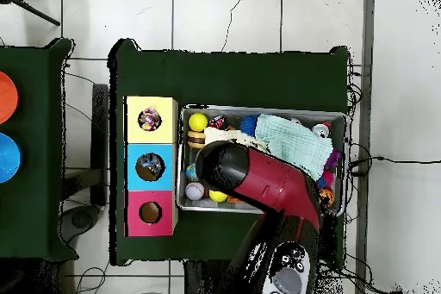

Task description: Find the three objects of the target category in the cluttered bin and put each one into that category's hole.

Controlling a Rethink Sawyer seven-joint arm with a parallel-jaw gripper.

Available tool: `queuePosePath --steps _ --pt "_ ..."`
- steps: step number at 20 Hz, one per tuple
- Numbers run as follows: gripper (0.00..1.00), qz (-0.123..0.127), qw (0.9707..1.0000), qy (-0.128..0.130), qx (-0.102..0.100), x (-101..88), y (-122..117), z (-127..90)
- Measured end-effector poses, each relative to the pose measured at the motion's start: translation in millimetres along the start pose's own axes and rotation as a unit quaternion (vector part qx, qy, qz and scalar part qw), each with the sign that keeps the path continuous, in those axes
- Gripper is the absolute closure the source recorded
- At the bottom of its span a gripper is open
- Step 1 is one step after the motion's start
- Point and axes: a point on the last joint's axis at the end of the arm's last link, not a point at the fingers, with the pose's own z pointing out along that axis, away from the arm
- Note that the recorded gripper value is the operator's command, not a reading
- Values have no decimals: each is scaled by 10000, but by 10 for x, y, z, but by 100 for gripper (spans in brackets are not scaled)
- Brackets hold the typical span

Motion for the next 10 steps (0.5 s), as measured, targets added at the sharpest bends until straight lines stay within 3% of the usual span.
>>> queuePosePath --steps 5,10 --pt "0 -186 9998 4 45 19 -17 67" --pt "0 -400 9991 -120 -85 8 45 185"
